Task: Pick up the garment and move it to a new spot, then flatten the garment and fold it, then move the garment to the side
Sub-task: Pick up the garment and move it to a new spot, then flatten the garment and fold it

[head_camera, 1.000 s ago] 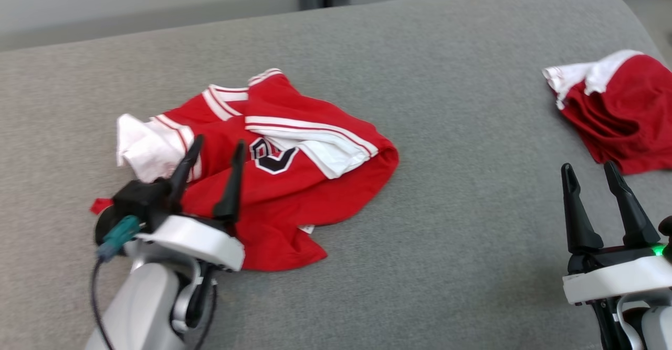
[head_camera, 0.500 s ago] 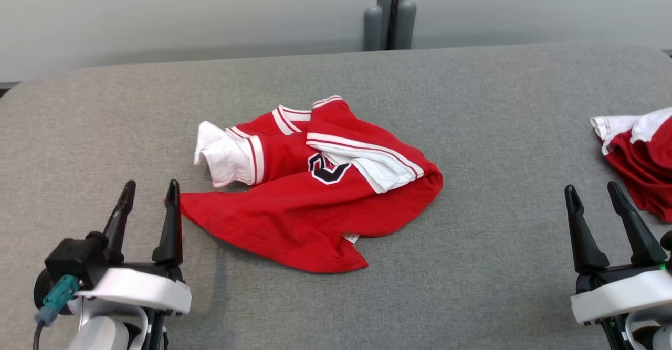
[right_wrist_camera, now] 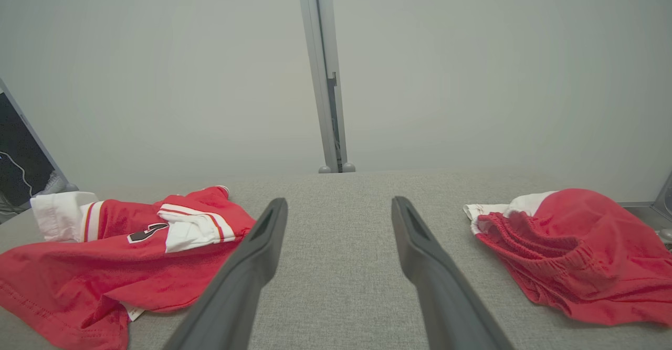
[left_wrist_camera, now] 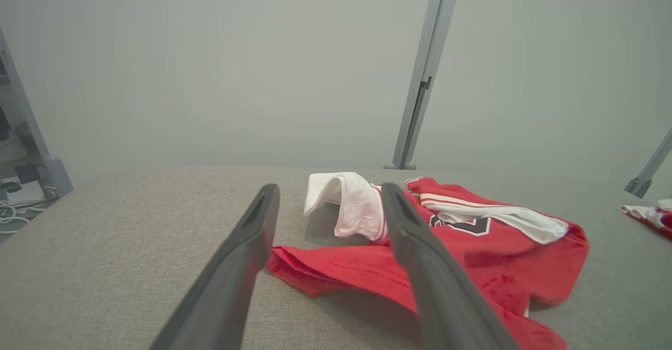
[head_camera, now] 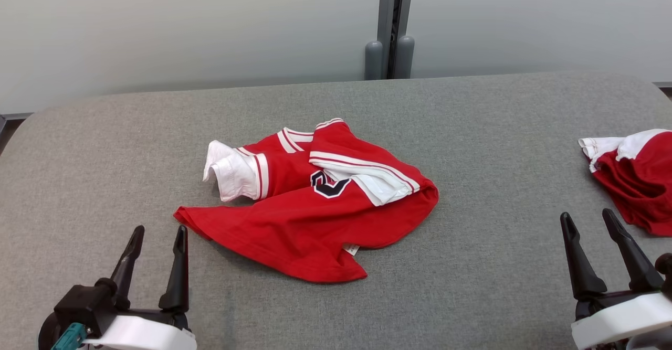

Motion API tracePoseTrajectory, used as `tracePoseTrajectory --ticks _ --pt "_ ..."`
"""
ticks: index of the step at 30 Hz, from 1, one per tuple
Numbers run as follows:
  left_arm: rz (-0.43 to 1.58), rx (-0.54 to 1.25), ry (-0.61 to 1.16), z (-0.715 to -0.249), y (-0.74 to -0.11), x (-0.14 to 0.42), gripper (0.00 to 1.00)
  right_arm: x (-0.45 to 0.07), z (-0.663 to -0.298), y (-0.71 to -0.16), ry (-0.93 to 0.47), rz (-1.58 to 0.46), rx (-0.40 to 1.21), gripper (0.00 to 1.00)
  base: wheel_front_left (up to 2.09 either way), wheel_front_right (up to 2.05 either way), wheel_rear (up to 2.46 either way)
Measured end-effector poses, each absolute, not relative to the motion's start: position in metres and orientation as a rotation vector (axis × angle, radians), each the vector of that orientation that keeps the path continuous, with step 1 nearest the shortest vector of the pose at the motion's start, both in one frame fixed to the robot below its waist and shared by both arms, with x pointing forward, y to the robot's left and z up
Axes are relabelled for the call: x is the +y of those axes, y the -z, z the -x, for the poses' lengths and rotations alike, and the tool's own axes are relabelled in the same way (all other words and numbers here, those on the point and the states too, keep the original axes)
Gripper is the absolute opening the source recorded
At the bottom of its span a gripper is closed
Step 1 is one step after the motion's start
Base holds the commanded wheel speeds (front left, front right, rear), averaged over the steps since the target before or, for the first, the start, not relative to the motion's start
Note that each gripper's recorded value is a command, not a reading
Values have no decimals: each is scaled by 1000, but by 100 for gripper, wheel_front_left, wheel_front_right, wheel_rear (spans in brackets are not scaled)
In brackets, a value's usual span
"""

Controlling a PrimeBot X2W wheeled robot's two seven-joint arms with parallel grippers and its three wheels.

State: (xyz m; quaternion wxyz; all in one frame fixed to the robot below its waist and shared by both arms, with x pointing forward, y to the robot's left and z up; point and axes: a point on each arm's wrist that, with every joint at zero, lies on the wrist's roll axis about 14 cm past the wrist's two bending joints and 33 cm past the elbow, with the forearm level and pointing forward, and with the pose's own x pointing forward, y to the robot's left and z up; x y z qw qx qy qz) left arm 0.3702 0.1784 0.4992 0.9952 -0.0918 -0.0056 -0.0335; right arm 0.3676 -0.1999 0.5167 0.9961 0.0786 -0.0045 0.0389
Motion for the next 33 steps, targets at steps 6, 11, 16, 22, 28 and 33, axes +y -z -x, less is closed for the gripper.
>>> tracePoseTrajectory --ticks 6,11,16,22,28,33 --pt "184 -3 78 -362 -500 174 100 -200 -362 -518 -76 -158 -9 100 0 0 0" --pt "185 1 80 -361 -502 172 100 -199 -360 -519 -76 -157 -7 100 0 0 0" --pt "184 5 79 -362 -502 172 100 -199 -361 -519 -76 -158 -8 100 0 0 0" --pt "184 10 74 -362 -502 172 100 -198 -362 -518 -76 -160 -6 100 0 0 0" --pt "185 12 67 -363 -502 173 100 -197 -363 -517 -77 -159 -2 100 0 0 0" --pt "185 13 63 -363 -501 173 100 -197 -363 -516 -78 -158 2 100 0 0 0"
